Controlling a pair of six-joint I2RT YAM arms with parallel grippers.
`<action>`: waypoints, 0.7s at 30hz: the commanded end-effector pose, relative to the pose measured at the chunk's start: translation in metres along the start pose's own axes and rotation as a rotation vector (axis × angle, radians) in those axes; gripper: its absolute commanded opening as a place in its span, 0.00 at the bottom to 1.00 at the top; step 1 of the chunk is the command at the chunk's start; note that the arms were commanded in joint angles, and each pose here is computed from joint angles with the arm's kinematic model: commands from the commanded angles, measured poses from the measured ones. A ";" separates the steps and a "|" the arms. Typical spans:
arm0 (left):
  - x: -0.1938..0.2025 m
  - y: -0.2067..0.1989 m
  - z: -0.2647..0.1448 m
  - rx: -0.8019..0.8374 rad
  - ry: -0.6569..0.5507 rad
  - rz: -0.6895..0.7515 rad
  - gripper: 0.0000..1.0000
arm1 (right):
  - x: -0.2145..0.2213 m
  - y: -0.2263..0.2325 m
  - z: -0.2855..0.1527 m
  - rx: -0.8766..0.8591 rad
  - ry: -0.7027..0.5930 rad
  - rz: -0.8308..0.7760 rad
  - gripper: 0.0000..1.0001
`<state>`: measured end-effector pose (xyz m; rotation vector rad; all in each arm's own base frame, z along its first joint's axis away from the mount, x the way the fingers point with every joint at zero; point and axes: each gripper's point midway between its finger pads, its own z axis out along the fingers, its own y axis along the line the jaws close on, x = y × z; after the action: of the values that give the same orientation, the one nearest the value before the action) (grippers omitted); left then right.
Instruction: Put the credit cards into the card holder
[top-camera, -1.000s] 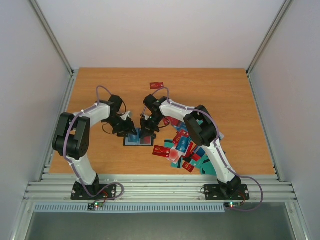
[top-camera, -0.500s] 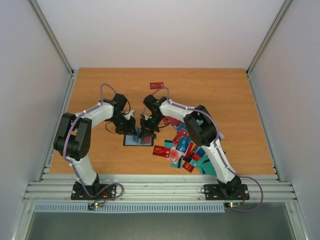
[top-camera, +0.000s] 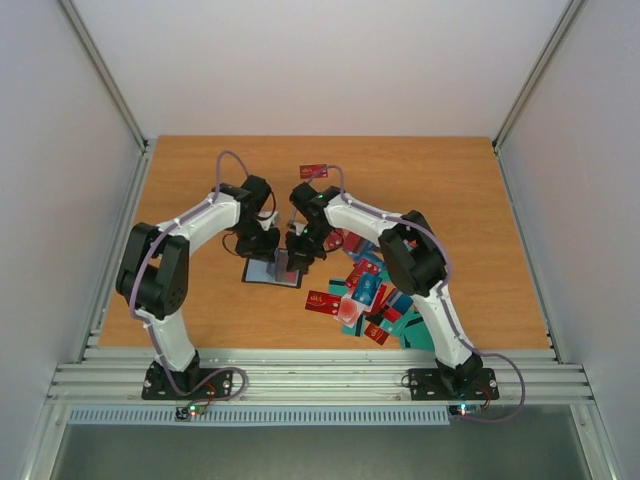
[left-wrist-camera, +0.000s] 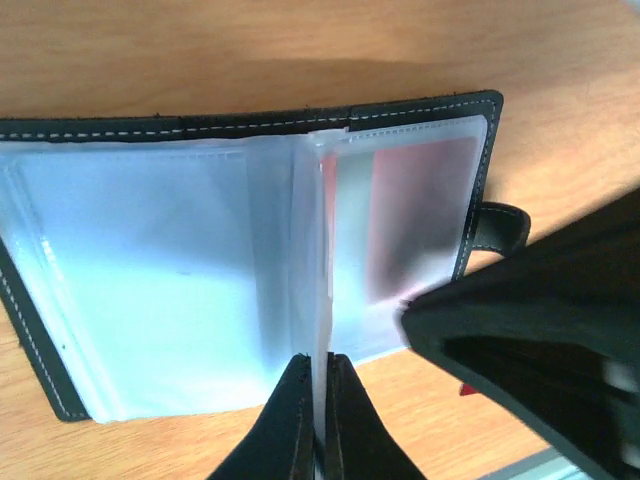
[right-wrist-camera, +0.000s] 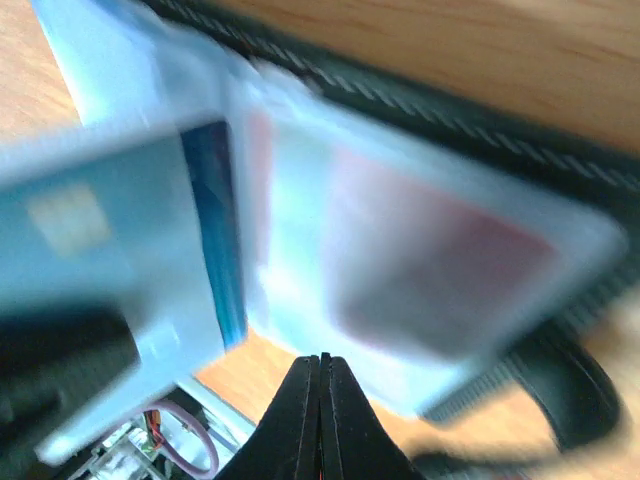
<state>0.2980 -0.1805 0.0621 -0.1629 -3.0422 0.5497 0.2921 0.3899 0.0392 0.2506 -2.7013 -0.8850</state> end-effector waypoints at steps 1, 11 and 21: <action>-0.003 0.011 -0.006 -0.133 0.013 0.000 0.01 | 0.014 -0.015 -0.037 0.086 -0.053 0.028 0.01; -0.008 0.002 0.001 -0.240 0.022 0.054 0.03 | 0.030 -0.048 -0.049 0.122 -0.074 0.093 0.01; -0.016 0.003 0.012 -0.423 0.033 0.096 0.06 | 0.034 -0.047 -0.056 0.113 -0.098 0.093 0.01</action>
<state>0.3111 -0.1909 0.0516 -0.3204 -3.0837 0.0814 0.2775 0.3128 0.0398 0.0952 -2.7846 -0.6881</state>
